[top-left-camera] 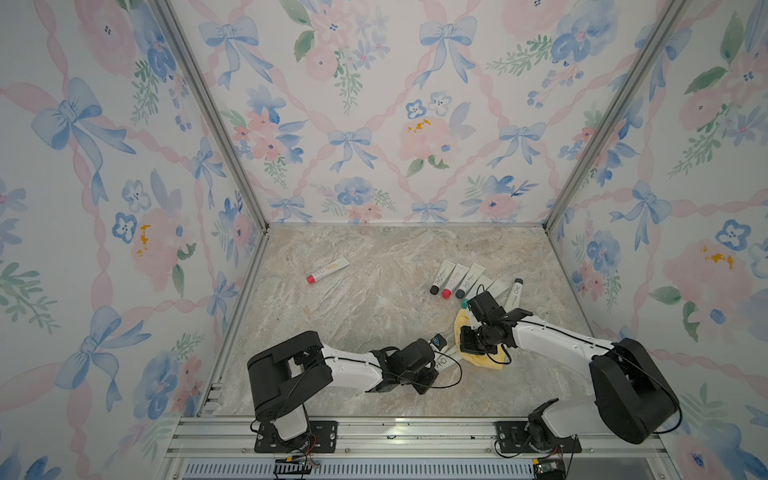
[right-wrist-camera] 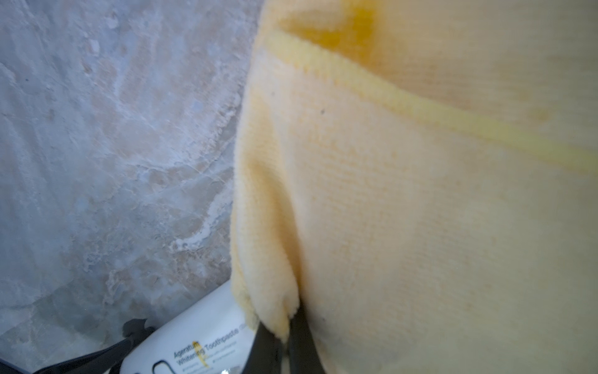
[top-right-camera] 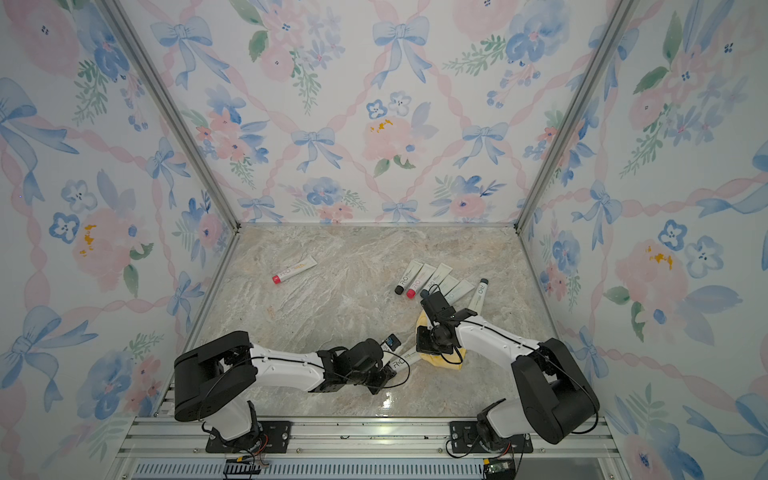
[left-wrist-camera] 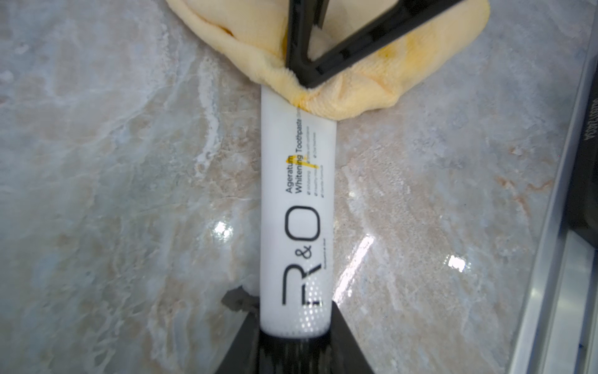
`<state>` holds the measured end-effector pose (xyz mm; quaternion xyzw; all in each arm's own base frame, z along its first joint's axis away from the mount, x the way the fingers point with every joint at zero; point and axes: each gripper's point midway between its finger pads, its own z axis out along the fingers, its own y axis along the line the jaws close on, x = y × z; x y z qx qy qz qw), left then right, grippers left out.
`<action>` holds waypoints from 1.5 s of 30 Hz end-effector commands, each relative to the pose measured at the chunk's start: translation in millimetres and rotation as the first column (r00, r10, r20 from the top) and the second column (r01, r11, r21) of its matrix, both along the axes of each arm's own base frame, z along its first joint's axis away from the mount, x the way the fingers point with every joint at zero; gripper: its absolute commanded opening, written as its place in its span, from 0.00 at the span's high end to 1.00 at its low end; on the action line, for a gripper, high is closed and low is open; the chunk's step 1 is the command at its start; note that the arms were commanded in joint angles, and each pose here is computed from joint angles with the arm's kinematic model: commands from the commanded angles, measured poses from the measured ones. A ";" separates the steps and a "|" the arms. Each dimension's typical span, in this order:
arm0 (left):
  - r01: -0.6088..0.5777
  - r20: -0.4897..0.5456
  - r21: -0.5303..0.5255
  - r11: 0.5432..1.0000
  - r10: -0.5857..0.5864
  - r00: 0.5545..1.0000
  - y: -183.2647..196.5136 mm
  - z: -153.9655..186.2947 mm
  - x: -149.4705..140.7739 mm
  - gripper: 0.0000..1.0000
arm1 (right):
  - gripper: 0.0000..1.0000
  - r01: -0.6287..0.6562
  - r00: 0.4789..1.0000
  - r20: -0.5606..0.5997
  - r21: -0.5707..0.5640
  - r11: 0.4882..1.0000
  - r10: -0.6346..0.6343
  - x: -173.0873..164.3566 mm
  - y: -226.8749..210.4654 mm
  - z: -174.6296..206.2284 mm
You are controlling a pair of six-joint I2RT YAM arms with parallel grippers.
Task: Wipe the surface of the toothpaste tube
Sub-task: Wipe the dirt from the toothpaste tube.
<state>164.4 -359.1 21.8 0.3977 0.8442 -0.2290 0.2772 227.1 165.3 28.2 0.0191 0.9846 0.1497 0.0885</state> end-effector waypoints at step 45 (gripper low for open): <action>0.002 -0.080 0.163 0.987 0.011 0.997 38.0 -41.1 -19.0 0.70 | 0.93 0.039 0.985 -0.171 0.030 0.999 -0.033 -44.1 -9.5 -27.3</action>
